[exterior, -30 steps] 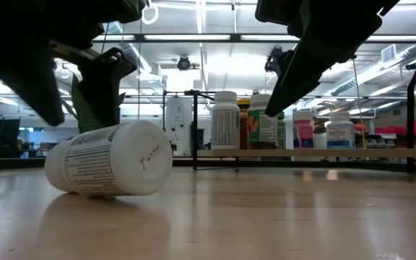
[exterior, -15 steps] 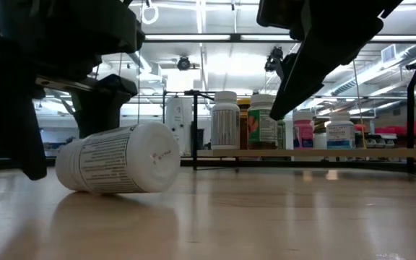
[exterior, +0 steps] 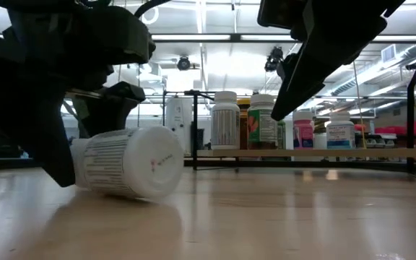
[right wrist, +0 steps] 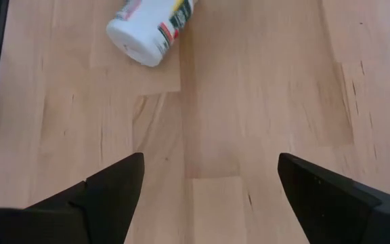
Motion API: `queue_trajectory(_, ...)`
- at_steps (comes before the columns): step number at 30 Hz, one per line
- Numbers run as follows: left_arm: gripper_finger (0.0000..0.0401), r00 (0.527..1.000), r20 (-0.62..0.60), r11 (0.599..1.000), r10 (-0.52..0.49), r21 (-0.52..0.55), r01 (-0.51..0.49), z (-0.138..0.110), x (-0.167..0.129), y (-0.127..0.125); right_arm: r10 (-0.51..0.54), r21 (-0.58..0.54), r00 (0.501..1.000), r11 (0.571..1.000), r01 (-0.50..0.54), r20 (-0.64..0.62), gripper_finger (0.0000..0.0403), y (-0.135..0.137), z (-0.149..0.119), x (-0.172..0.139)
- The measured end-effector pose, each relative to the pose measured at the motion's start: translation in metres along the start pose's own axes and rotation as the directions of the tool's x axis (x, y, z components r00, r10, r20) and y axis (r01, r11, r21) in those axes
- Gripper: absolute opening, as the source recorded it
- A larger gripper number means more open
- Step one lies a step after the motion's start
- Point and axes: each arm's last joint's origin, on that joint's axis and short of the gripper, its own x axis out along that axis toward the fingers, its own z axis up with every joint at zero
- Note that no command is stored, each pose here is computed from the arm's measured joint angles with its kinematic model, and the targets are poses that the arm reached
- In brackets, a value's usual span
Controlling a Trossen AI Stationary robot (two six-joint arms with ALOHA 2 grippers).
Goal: Pick and place medicine bottles onto shelf by color
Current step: Put the white and green pill bottle on the shelf
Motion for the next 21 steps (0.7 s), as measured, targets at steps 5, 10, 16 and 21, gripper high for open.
queue_trajectory(5,0.0248,1.000,-0.002,0.999,-0.001,0.046,0.001,0.000,0.000,-0.001,0.004,0.011,1.000,1.000,-0.004,-0.001,0.0348,-0.001,0.001,0.000)
queue_trajectory(10,0.0204,1.000,-0.002,0.999,-0.001,0.049,0.001,0.000,0.000,0.000,0.007,0.014,1.000,1.000,-0.007,0.005,0.0348,0.000,0.001,0.000)
queue_trajectory(16,0.0204,1.000,-0.003,0.999,-0.001,0.043,0.001,0.000,0.000,0.000,0.007,0.012,1.000,1.000,-0.007,0.005,0.0348,-0.001,0.001,0.000)
queue_trajectory(21,0.0219,0.993,-0.114,0.998,0.025,0.056,-0.019,0.005,-0.014,0.003,0.024,0.001,0.999,1.000,-0.024,0.048,0.0348,0.002,0.008,-0.002)
